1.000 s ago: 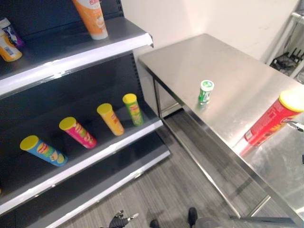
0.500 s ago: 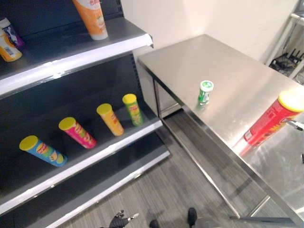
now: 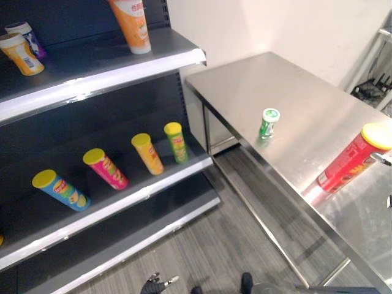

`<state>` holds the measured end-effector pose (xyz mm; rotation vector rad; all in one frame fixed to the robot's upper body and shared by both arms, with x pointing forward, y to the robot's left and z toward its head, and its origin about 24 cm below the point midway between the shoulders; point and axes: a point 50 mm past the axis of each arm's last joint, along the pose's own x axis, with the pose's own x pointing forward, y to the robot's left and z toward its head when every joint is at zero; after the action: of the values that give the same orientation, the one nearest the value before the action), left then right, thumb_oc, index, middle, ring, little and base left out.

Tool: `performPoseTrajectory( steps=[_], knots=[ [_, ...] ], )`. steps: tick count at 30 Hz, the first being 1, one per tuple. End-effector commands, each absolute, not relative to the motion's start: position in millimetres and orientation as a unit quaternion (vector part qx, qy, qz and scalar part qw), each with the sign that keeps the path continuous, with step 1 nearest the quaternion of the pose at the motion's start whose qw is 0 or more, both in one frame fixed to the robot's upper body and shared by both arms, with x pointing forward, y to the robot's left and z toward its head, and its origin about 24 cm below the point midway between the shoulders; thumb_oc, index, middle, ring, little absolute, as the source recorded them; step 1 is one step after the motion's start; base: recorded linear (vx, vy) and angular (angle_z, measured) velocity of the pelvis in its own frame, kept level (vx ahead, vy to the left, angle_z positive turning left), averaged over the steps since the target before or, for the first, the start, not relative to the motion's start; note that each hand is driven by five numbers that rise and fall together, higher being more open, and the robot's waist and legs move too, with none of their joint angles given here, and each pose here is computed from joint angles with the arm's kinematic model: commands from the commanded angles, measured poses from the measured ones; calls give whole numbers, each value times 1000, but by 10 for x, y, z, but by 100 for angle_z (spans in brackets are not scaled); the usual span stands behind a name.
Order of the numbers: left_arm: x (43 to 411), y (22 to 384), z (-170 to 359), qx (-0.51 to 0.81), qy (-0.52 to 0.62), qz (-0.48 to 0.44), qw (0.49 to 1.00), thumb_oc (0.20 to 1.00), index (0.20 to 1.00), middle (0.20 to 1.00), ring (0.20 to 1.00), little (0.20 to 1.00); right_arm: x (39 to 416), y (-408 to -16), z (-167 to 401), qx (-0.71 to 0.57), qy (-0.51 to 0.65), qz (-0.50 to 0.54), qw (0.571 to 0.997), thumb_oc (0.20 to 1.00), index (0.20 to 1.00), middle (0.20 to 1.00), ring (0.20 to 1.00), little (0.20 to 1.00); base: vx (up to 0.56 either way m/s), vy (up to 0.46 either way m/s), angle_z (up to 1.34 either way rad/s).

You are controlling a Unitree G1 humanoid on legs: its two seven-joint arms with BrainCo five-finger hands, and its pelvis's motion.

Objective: Put the goods on the table back onto the shelves and tidy them up.

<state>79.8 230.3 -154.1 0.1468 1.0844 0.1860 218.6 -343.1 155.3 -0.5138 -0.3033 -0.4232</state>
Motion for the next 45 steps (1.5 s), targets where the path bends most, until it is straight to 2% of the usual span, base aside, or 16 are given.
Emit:
performPoseTrajectory(
  steps=[1, 10, 32, 33, 34, 35, 45],
  knots=[
    [981, 2483, -1477, 90, 496, 95, 858, 1000, 1000, 1000, 1000, 1000, 2269, -3475, 1857, -254, -203, -200, 924, 1000, 1000, 1000, 1000, 1000, 0, 0, 0],
    [975, 2487, -1478, 88, 497, 95, 858, 1000, 1000, 1000, 1000, 1000, 2338, -3401, 1847, -251, -201, -173, 931, 1000, 1000, 1000, 1000, 1000, -5, -4, 4],
    [972, 2493, -1479, 91, 497, 97, 857, 1000, 1000, 1000, 1000, 1000, 2390, -3439, 1834, -284, -185, -185, 922, 1000, 1000, 1000, 1000, 1000, 0, 0, 0],
    [971, 2495, -1479, 91, 497, 97, 857, 1000, 1000, 1000, 1000, 1000, 2391, -3440, 1835, -287, -185, -186, 921, 815, 815, 815, 815, 815, 0, 0, 0],
    [971, 2493, -1479, 91, 497, 98, 857, 1000, 1000, 1000, 1000, 1000, 2389, -3445, 1835, -289, -185, -189, 920, 815, 815, 815, 815, 815, 0, 0, 0],
    [970, 2496, -1479, 92, 498, 99, 857, 1000, 1000, 1000, 1000, 1000, 2383, -3449, 1835, -292, -185, -193, 918, 200, 200, 200, 200, 200, 0, 0, 0],
    [960, 2500, -1483, 94, 499, 102, 855, 1000, 1000, 1000, 1000, 1000, 2364, -3440, 1873, -294, -201, -211, 910, 200, 200, 200, 200, 200, 0, 0, 0]
  ],
)
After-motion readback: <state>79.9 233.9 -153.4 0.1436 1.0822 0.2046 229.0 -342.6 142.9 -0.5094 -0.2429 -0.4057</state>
